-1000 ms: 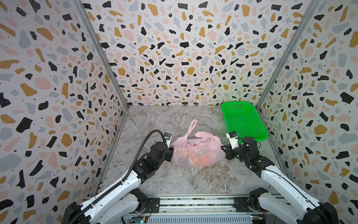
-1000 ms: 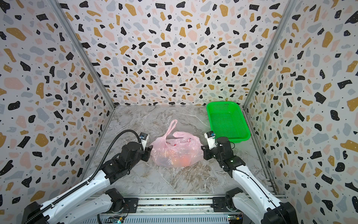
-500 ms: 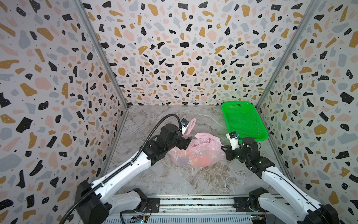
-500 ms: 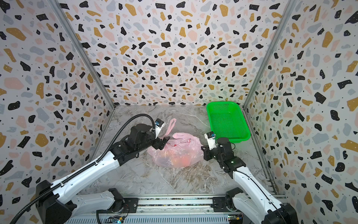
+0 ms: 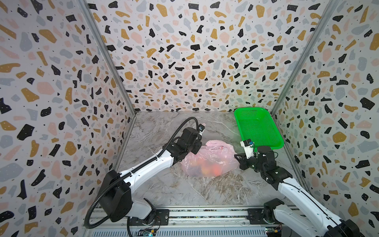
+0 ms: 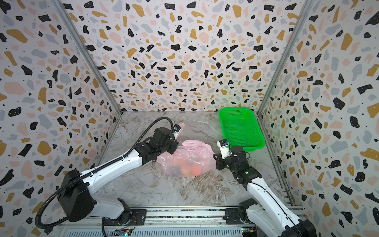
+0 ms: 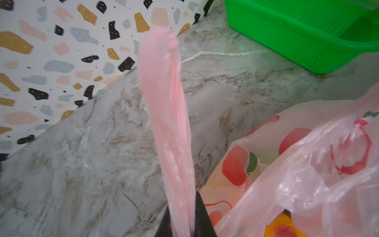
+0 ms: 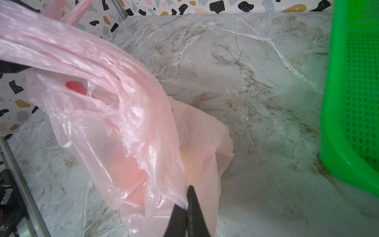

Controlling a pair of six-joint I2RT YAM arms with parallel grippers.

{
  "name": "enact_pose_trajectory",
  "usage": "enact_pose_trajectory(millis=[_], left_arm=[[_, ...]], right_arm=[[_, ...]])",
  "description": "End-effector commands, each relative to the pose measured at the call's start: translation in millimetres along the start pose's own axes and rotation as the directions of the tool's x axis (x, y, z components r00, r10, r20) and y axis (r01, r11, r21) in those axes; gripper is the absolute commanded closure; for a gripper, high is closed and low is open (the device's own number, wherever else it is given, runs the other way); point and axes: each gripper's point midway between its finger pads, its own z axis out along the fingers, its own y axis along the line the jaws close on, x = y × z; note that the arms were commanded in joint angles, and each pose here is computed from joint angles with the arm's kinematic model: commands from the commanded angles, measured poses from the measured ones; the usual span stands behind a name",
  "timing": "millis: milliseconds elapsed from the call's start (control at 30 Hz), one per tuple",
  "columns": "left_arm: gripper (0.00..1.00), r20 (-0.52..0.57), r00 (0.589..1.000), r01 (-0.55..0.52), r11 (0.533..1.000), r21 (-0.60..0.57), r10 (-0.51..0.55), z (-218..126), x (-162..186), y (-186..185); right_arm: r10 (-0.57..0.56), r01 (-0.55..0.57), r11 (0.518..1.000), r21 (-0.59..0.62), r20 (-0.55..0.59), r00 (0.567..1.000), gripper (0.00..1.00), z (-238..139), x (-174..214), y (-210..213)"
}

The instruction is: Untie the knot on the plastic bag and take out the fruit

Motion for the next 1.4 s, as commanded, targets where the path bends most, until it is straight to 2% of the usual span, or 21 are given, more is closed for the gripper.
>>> enact_pose_trajectory(millis=[0, 133, 300, 400, 500, 533, 600, 733, 833, 933, 1133, 1267, 1367], left_arm=[[0.98, 0.177, 0.978, 0.13, 0.987, -0.1, -0.111, -39.0, -27.3, 30.8], [0.98, 0.285, 0.942, 0.198, 0.98, -0.037, -0.179, -73.2, -19.4, 29.5], [0.96, 0.328, 0.923, 0.187, 0.98, 0.071, -0.2, -93.1, 7.6, 1.1], [0.96, 0.331, 0.92, 0.194, 0.978, 0.077, -0.208, -98.8, 25.9, -5.1], [0.97, 0.363, 0.907, 0.201, 0.977, 0.072, -0.213, -108.7, 35.3, -5.7], [0.97, 0.372, 0.903, 0.201, 0.977, 0.075, -0.214, -111.4, 37.3, -6.1], [0.96, 0.38, 0.899, 0.201, 0.976, 0.077, -0.215, -114.0, 40.3, -6.3], [0.95, 0.371, 0.906, 0.186, 0.979, 0.083, -0.203, -112.3, 47.4, -11.1], [0.94, 0.369, 0.908, 0.185, 0.98, 0.077, -0.2, -113.9, 51.4, -11.8], [0.94, 0.395, 0.893, 0.203, 0.976, 0.079, -0.217, -120.8, 52.3, -9.6], [0.93, 0.435, 0.874, 0.204, 0.976, 0.074, -0.216, -131.9, 47.3, -5.2], [0.92, 0.438, 0.872, 0.201, 0.976, 0.081, -0.216, -132.7, 47.0, -6.7], [0.92, 0.436, 0.873, 0.199, 0.976, 0.087, -0.217, -132.3, 48.2, -8.9]], right_arm=[[0.067, -0.067, 0.998, -0.011, -0.026, 0.997, 1.0, -5.2, 9.8, 4.2], [0.129, -0.132, 0.99, -0.041, -0.063, 0.99, 1.0, -5.6, 24.6, 14.6], [0.174, -0.193, 0.975, -0.109, -0.159, 0.972, 0.98, -3.4, 49.6, 45.1], [0.155, -0.183, 0.975, -0.124, -0.211, 0.965, 0.8, -8.5, 56.8, 63.5], [0.114, -0.14, 0.982, -0.123, -0.198, 0.974, 0.58, -25.3, 36.5, 74.6], [0.096, -0.121, 0.985, -0.126, -0.186, 0.978, 0.5, -32.9, 25.3, 78.0], [0.048, -0.072, 0.988, -0.135, -0.174, 0.984, 0.42, -44.8, 3.3, 85.3], [-0.085, 0.045, 0.981, -0.186, -0.211, 0.974, 0.35, -51.2, -27.8, 103.0], [-0.196, 0.157, 0.967, -0.201, -0.192, 0.962, 0.34, -48.4, -59.7, 111.5], [-0.288, 0.245, 0.942, -0.228, -0.177, 0.941, 0.31, -34.8, -82.9, 120.3], [-0.432, 0.337, 0.866, -0.369, -0.216, 0.875, 0.3, 13.8, -65.5, 156.7], [-0.534, 0.416, 0.799, -0.434, -0.194, 0.823, 0.25, 34.9, -44.1, 185.0], [-0.575, 0.453, 0.763, -0.461, -0.165, 0.801, 0.24, 41.8, -36.7, 197.3]])
